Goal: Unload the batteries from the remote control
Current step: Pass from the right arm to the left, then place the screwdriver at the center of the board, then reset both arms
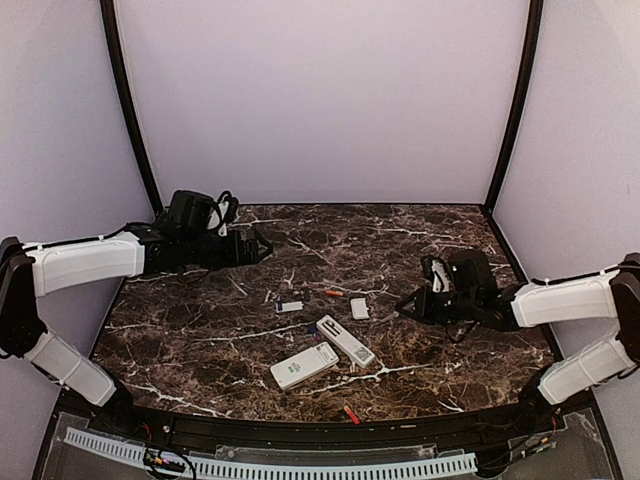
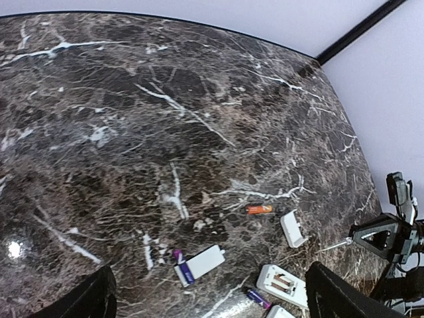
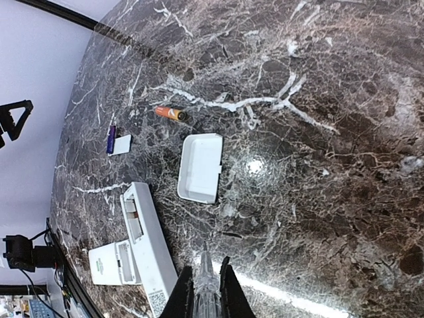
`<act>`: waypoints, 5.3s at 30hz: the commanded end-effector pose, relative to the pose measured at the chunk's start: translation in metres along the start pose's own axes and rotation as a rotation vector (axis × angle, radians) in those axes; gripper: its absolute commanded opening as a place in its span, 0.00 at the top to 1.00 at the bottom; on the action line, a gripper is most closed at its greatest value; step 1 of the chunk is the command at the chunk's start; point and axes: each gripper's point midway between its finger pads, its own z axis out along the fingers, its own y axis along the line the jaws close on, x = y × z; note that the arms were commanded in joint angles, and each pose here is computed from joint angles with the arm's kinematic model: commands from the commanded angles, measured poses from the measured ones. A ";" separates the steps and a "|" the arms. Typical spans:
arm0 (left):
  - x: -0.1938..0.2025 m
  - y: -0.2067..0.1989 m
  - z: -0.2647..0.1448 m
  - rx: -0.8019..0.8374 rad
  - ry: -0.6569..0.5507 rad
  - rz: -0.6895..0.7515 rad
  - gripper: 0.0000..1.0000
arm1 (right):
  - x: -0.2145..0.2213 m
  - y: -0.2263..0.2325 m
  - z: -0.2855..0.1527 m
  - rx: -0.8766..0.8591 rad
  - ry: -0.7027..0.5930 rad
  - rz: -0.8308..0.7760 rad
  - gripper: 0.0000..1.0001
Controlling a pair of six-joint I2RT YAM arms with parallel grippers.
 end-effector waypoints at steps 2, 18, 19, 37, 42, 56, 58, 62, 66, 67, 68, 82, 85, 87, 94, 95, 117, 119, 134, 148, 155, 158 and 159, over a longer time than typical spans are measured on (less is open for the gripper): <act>-0.015 0.040 -0.028 -0.067 -0.119 -0.081 0.01 | 0.003 -0.001 0.016 -0.019 0.039 0.013 0.93; -0.013 0.068 -0.054 -0.123 -0.203 -0.092 0.01 | 0.001 -0.019 0.013 0.107 0.055 -0.020 0.41; -0.014 0.068 -0.054 -0.123 -0.203 -0.091 0.01 | 0.000 -0.020 0.011 0.122 0.055 -0.026 0.37; 0.044 -0.117 -0.031 0.600 0.001 0.380 0.10 | -0.032 0.120 -0.022 -0.393 0.052 -0.201 0.21; 0.080 -0.164 -0.013 0.688 0.100 0.505 0.10 | -0.018 0.155 -0.014 -0.462 0.135 -0.267 0.22; 0.121 -0.187 -0.014 0.813 0.253 0.542 0.60 | -0.011 0.166 -0.002 -0.478 0.176 -0.278 0.24; 0.123 -0.189 -0.013 0.820 0.264 0.534 0.68 | -0.011 0.166 -0.002 -0.477 0.177 -0.277 0.24; 0.128 -0.191 -0.011 0.827 0.283 0.526 0.71 | -0.012 0.166 -0.001 -0.478 0.177 -0.276 0.24; 0.129 -0.189 -0.009 0.814 0.281 0.522 0.87 | -0.013 0.165 -0.001 -0.470 0.169 -0.274 0.24; 0.127 -0.188 -0.008 0.800 0.273 0.521 0.92 | -0.013 0.164 -0.001 -0.465 0.165 -0.273 0.24; 0.128 -0.186 -0.007 0.788 0.272 0.519 0.93 | -0.013 0.161 0.000 -0.452 0.161 -0.267 0.24; 0.122 -0.104 0.012 0.455 0.235 0.363 1.00 | -0.052 0.144 -0.034 -0.446 -0.081 -0.195 0.13; 0.114 -0.069 0.010 0.332 0.214 0.280 1.00 | -0.057 0.125 -0.039 -0.384 -0.121 -0.171 0.13; 0.115 -0.040 0.010 0.229 0.223 0.197 1.00 | -0.059 0.108 -0.040 -0.319 -0.144 -0.146 0.13; 0.119 0.039 0.004 -0.063 0.213 -0.009 0.99 | -0.059 0.069 -0.049 -0.175 -0.219 -0.118 0.08; 0.122 0.046 0.003 -0.088 0.225 -0.034 0.99 | -0.059 0.066 -0.051 -0.165 -0.223 -0.116 0.08; 0.066 0.073 -0.019 -0.190 0.075 -0.023 0.24 | -0.070 0.014 -0.052 0.035 -0.245 -0.206 0.01; 0.042 0.085 -0.031 -0.224 0.010 -0.010 0.22 | -0.081 0.003 -0.055 0.068 -0.264 -0.248 0.01; -0.057 0.209 -0.159 -0.543 -0.645 0.076 0.06 | -0.177 -0.108 -0.159 0.374 -0.612 -0.302 0.01; -0.037 0.221 -0.135 -0.530 -0.647 0.187 0.01 | -0.170 -0.132 -0.191 0.548 -0.888 -0.489 0.01; -0.037 0.217 -0.126 -0.480 -0.635 0.179 0.01 | -0.168 -0.130 -0.194 0.550 -0.903 -0.492 0.01; -0.036 0.217 -0.124 -0.475 -0.634 0.179 0.01 | -0.168 -0.130 -0.193 0.548 -0.902 -0.492 0.01; -0.036 0.218 -0.125 -0.480 -0.636 0.172 0.01 | -0.168 -0.130 -0.193 0.548 -0.901 -0.492 0.01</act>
